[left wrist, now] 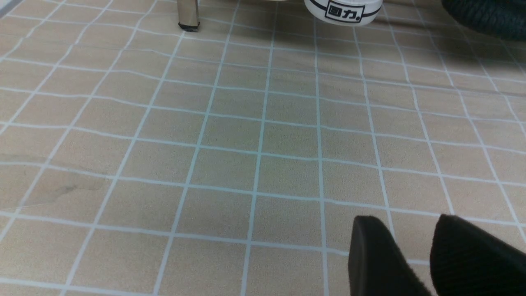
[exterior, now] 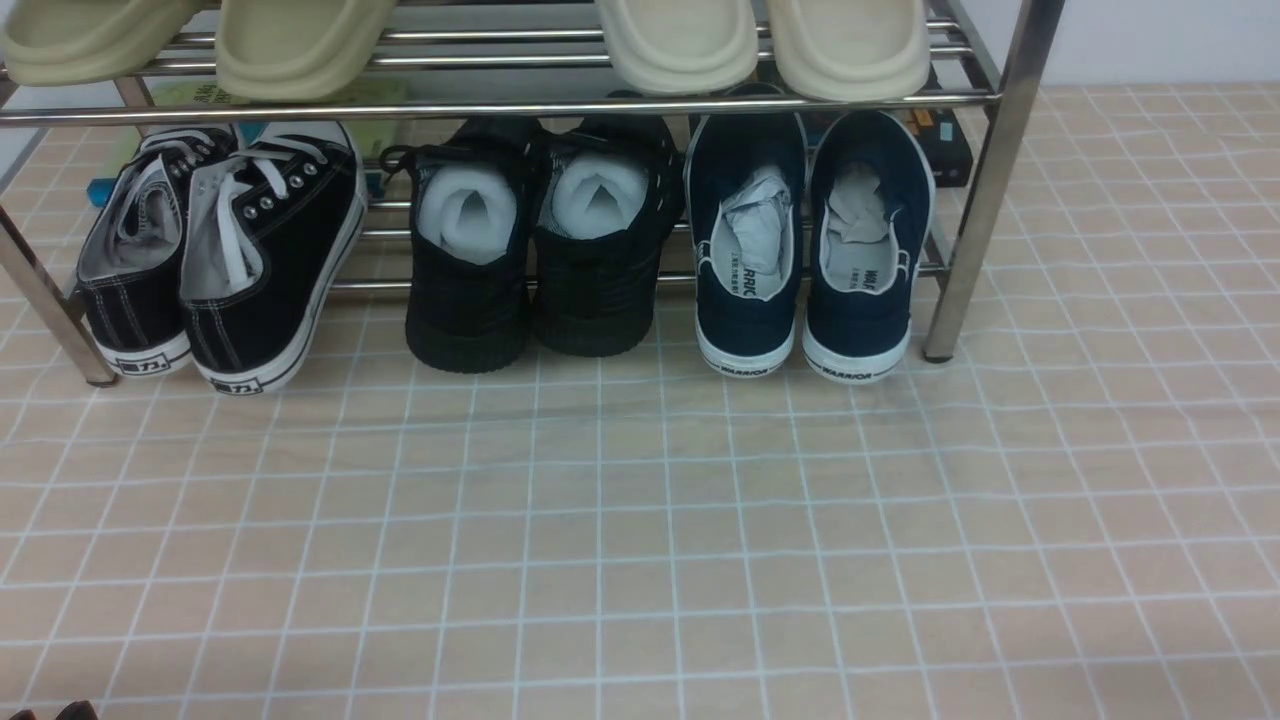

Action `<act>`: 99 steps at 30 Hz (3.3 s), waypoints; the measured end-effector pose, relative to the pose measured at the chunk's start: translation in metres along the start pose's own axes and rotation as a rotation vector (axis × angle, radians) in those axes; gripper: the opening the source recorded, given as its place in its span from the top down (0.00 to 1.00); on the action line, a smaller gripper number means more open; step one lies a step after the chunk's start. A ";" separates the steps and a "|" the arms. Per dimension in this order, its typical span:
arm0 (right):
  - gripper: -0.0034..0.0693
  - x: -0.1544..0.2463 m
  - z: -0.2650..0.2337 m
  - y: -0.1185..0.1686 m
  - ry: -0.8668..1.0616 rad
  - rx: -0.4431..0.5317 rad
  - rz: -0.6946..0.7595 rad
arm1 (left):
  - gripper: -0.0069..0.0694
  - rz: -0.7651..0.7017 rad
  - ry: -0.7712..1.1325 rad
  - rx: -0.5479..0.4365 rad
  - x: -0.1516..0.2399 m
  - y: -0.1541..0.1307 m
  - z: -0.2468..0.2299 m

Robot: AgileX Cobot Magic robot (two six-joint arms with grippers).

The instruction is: Take the shoes off the shelf from the light coffee tablecloth by hand.

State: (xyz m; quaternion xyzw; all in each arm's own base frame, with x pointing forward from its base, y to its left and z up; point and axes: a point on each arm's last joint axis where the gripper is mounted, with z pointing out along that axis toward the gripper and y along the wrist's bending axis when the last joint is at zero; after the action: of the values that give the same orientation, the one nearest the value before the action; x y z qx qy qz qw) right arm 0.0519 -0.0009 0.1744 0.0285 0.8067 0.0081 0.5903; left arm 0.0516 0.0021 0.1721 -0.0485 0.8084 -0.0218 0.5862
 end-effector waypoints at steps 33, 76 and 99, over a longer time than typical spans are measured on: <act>0.62 -0.012 -0.001 0.011 -0.114 -0.183 0.730 | 0.60 0.000 0.000 0.000 0.000 0.000 0.000; 0.92 -0.194 0.156 0.160 0.751 -0.705 -0.035 | 0.60 0.000 0.000 0.000 0.000 0.000 0.000; 0.53 -0.198 0.301 0.209 0.645 -0.358 -0.067 | 0.60 0.000 0.000 0.000 0.000 0.000 0.000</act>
State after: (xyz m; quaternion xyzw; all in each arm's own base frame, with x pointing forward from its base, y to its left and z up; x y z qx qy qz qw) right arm 0.4064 0.1903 0.2815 -0.1055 0.9375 0.1382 0.3015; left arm 0.0516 0.0021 0.1721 -0.0485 0.8084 -0.0218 0.5862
